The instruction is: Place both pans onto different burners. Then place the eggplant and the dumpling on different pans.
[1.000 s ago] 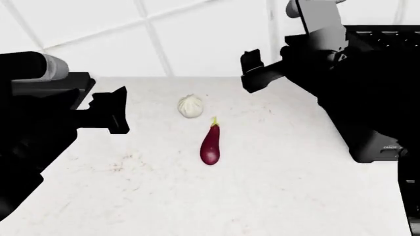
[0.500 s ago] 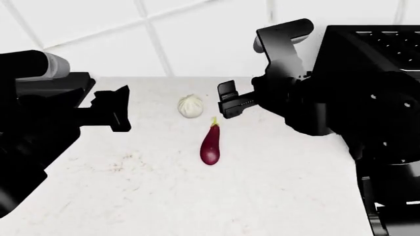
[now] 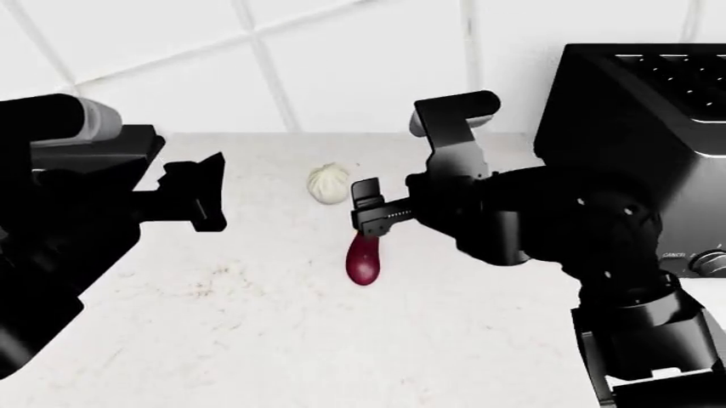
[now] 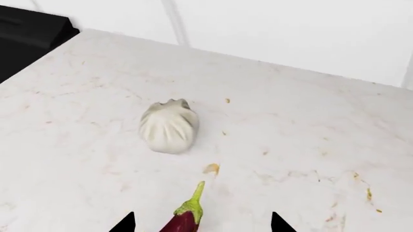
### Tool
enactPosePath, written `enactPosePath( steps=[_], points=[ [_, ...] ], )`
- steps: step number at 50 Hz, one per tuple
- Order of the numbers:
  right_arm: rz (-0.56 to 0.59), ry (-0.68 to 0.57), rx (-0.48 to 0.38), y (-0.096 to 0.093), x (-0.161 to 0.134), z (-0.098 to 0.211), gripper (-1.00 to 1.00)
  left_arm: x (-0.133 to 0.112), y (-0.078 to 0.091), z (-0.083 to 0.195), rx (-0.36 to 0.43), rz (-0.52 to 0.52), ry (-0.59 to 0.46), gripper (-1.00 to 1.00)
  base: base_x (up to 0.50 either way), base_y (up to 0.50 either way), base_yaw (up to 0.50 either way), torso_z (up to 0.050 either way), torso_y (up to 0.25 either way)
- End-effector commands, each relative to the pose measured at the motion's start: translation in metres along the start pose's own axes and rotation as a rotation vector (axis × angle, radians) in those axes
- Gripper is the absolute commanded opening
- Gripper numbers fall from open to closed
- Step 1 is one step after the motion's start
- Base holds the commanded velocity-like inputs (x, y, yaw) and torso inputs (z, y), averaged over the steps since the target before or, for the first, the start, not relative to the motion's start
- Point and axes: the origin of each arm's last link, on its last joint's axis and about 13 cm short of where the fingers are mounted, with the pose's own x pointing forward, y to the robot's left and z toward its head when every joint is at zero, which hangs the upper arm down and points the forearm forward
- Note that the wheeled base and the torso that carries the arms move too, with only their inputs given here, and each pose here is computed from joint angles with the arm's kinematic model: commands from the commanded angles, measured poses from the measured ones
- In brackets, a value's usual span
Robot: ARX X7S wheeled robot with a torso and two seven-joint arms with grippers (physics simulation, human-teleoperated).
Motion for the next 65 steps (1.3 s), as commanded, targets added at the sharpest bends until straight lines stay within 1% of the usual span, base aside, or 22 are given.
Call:
enactPosePath(
  steps=[1,14,18,27,38,51,65],
  points=[
    [0.035,0.04,0.062,0.006,0.014,-0.012,1.0,0.001,0.002,-0.003,-0.007,0.004,0.007,1.0,0.0,0.0,0.0,0.0,0.0],
    [0.053,0.074,0.115,0.009,0.03,-0.024,1.0,0.003,0.004,-0.006,-0.013,0.007,0.015,1.0,0.0,0.0,0.0,0.0,0.0],
    [0.063,0.085,0.13,0.011,0.032,-0.029,1.0,0.004,0.005,-0.007,-0.014,0.007,0.018,1.0,0.0,0.0,0.0,0.0,0.0],
    [0.07,0.106,0.195,0.014,0.037,-0.035,1.0,0.004,0.005,-0.008,-0.016,0.007,0.02,1.0,0.0,0.0,0.0,0.0,0.0],
    [0.069,0.115,0.239,0.017,0.042,-0.039,1.0,0.004,0.007,-0.01,-0.021,0.009,0.023,1.0,0.0,0.0,0.0,0.0,0.0],
    [0.085,0.147,0.262,0.021,0.049,-0.052,1.0,0.004,0.008,-0.011,-0.025,0.014,0.025,1.0,0.0,0.0,0.0,0.0,0.0],
    [0.092,0.179,0.253,0.025,0.056,-0.061,1.0,0.004,0.01,-0.013,-0.035,0.02,0.026,1.0,0.0,0.0,0.0,0.0,0.0]
  ],
)
